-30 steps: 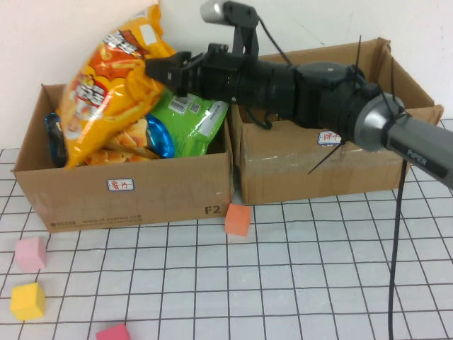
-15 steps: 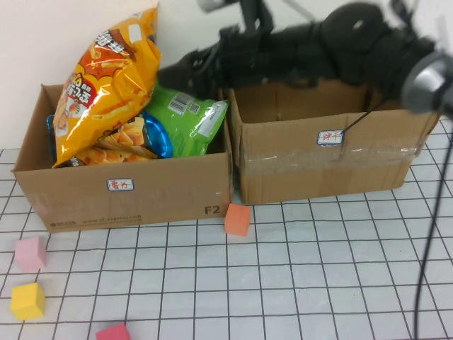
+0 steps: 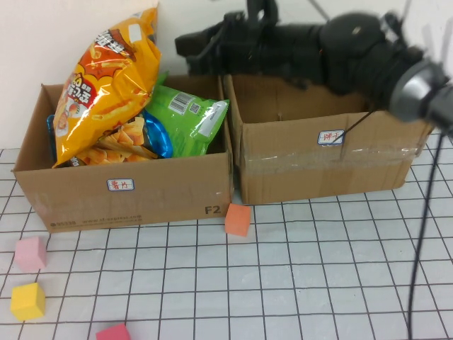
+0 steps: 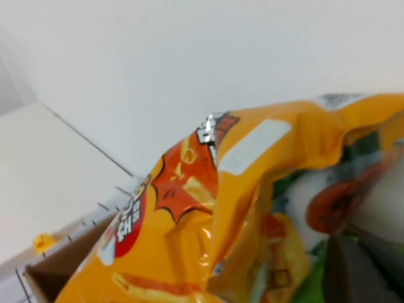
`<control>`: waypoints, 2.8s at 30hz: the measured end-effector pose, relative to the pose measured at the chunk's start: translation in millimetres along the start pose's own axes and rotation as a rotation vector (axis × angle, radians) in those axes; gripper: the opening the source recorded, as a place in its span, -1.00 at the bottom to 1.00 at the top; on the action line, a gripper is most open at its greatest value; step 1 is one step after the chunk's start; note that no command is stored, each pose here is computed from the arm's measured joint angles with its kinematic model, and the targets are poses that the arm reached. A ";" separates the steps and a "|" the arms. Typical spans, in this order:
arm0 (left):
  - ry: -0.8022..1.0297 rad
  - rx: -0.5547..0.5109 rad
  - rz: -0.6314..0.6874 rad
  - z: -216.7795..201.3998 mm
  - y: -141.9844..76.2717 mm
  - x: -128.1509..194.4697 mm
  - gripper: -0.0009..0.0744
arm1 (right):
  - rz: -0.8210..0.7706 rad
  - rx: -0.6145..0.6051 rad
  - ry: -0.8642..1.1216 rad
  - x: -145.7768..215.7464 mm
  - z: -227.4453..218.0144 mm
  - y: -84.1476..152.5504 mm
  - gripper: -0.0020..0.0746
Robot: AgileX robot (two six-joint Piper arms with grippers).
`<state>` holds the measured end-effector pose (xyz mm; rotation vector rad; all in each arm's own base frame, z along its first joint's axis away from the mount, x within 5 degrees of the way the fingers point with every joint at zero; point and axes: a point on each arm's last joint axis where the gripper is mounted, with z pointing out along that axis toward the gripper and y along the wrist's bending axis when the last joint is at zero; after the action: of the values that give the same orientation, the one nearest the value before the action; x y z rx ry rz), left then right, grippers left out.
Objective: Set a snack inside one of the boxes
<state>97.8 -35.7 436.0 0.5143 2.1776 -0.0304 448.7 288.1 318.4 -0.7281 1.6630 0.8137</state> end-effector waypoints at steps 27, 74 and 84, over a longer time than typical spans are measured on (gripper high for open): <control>0.017 -0.001 0.004 -0.6 0.2 2.0 -0.98 | -0.210 -0.209 0.375 48.4 22.6 39.6 -0.94; -0.450 0.072 0.013 83.8 -31.9 130.0 -0.98 | -0.434 0.267 0.435 127.2 -387.7 159.0 -0.94; -0.398 0.059 0.012 85.8 -30.7 134.3 -0.98 | -0.440 0.276 0.353 156.9 -414.1 168.3 -0.94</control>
<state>79.9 -34.0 274.7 0.5065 1.7882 -0.1768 50.0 38.6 261.1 -1.0323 1.7838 0.1438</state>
